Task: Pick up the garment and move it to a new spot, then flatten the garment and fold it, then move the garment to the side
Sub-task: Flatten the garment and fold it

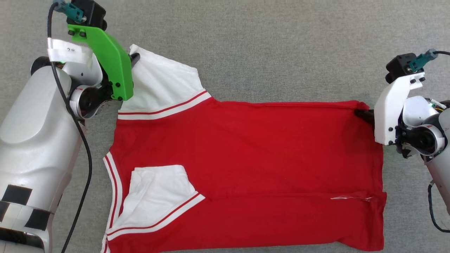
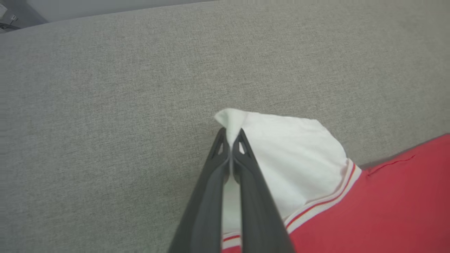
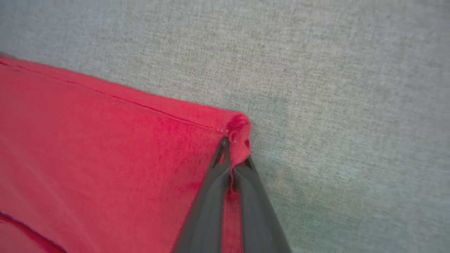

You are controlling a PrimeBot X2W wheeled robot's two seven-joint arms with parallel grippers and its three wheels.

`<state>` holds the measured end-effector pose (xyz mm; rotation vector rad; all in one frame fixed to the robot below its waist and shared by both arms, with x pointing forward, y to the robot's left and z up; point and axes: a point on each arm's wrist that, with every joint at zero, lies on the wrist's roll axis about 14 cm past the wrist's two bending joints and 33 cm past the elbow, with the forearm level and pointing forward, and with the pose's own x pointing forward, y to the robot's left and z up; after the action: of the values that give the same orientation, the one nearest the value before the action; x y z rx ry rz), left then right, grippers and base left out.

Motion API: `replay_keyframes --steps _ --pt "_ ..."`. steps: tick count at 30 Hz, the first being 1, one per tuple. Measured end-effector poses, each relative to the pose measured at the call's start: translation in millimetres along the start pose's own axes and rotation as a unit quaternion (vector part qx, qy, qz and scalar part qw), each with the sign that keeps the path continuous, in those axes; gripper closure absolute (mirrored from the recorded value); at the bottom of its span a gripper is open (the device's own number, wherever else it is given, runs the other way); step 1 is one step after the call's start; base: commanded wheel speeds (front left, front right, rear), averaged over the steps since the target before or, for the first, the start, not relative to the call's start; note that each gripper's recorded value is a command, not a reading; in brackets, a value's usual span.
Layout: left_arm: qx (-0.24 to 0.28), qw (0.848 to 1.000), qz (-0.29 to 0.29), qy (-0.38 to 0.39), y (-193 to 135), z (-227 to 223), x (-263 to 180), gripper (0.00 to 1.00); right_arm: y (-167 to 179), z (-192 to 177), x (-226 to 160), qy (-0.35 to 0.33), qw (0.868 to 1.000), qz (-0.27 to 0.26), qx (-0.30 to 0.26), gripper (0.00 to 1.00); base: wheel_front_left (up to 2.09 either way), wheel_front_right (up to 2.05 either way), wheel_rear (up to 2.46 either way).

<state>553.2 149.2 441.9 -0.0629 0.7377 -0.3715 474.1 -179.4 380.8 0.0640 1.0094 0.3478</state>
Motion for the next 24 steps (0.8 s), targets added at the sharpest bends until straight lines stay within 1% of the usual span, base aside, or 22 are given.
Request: replay_keyframes --steps 6,10,13,17,22,24 --pt "-0.011 0.999 0.008 -0.047 2.1 8.3 -23.6 1.00 -2.7 23.3 -29.8 -0.088 0.996 -0.005 0.013 1.00 0.00 0.00 0.00" --pt "-0.020 0.996 0.017 -0.081 5.6 8.6 -45.9 1.00 -4.7 20.8 -51.4 -0.125 0.992 -0.013 0.016 1.00 0.00 0.00 0.00" --pt "-0.031 0.994 0.024 -0.104 7.7 2.6 -63.0 1.00 -1.5 9.4 -62.1 -0.138 0.990 -0.015 0.019 1.00 0.00 0.00 0.00" --pt "-0.057 0.989 0.034 -0.129 9.8 -16.1 -86.2 1.00 6.5 -12.4 -70.8 -0.150 0.988 -0.012 0.033 1.00 0.00 0.00 0.00" --pt "-0.094 0.986 0.052 -0.124 8.1 -62.5 -109.2 1.00 14.7 -36.0 -78.3 -0.159 0.986 -0.015 0.045 1.00 0.00 0.00 0.00" --pt "-0.121 0.984 0.054 -0.117 3.3 -85.4 -117.2 1.00 15.9 -46.1 -80.4 -0.163 0.985 -0.018 0.053 1.00 0.00 0.00 0.00"
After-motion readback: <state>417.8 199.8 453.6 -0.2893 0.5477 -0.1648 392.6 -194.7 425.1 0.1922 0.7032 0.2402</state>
